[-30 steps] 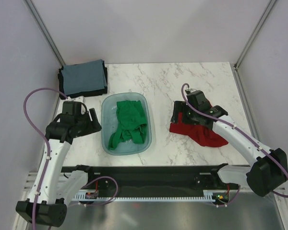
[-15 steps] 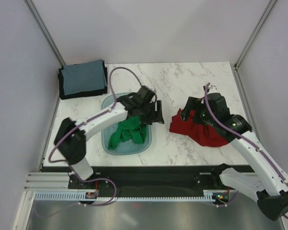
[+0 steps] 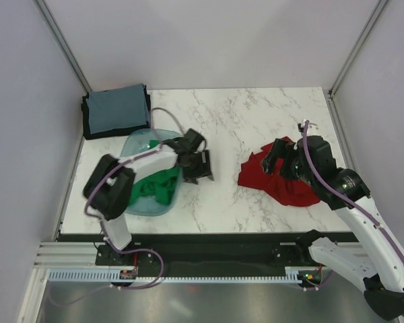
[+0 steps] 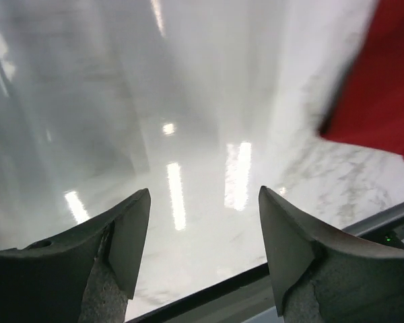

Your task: Fold and stack the t-shirts

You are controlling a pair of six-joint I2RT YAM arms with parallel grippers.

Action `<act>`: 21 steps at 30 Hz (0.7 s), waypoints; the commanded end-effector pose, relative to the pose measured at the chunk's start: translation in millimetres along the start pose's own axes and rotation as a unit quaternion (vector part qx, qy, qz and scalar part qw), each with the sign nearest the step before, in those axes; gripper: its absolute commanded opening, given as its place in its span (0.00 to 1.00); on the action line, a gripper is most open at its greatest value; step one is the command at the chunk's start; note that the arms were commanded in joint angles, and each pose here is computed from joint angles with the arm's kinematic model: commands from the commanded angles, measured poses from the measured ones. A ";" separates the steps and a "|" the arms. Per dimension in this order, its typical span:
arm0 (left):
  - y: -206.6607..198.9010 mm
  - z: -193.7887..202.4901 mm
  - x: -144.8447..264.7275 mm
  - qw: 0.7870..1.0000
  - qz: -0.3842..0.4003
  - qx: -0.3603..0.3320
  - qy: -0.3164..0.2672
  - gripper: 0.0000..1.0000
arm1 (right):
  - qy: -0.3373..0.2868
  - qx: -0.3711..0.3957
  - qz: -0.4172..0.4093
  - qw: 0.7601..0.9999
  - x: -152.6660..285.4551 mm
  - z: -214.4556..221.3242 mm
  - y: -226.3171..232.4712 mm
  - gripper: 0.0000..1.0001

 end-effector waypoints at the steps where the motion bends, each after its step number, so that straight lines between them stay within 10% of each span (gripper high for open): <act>1: 90.1 -4.4 72.6 0.996 -0.040 0.052 -0.061 0.73 | 0.006 0.002 0.012 1.000 -2.7 4.6 -4.1 0.98; 6: 168.6 -2.9 145.5 0.984 -0.059 0.085 -0.147 0.75 | 0.005 -0.001 0.007 1.000 -13.8 2.6 0.3 0.98; 21: 115.5 26.8 194.8 0.977 0.099 0.014 -0.189 0.74 | 0.105 0.074 0.101 0.987 -121.7 26.6 -10.7 0.98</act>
Point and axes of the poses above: each gripper's point midway between its finger pads, its own x axis back along the fingers, its own y axis along the line the jaws close on, z = x × y, the point moved 7 cm from there along x, back along the fingers, and after that the axes turned 3 degrees about x, right-handed, at the moved point
